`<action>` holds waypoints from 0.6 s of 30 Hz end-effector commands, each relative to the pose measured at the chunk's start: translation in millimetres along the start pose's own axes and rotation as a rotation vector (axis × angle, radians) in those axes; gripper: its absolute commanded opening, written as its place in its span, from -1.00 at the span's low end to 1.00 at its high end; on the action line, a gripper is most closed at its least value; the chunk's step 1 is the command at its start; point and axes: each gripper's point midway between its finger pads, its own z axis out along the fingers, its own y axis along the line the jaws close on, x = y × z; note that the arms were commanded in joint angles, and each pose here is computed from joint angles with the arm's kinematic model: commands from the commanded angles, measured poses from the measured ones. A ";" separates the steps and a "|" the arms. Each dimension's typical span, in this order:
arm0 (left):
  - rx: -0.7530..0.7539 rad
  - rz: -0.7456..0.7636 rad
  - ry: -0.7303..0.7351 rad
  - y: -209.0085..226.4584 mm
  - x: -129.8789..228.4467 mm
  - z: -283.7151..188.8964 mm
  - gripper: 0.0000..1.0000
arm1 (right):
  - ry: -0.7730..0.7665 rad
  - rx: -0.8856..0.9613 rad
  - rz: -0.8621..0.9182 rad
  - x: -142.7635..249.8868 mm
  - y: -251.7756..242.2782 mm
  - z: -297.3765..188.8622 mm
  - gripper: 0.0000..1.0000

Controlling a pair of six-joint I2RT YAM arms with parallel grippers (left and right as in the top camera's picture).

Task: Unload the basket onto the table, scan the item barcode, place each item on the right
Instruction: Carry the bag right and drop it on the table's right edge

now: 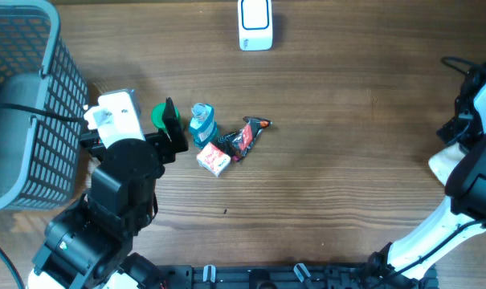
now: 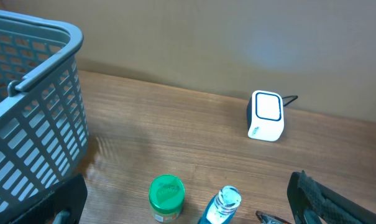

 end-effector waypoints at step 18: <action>-0.014 -0.006 -0.017 3.2 -5.8 -1.6 1.00 | -0.261 -1.130 -0.605 79.7 85.8 -324.9 1.00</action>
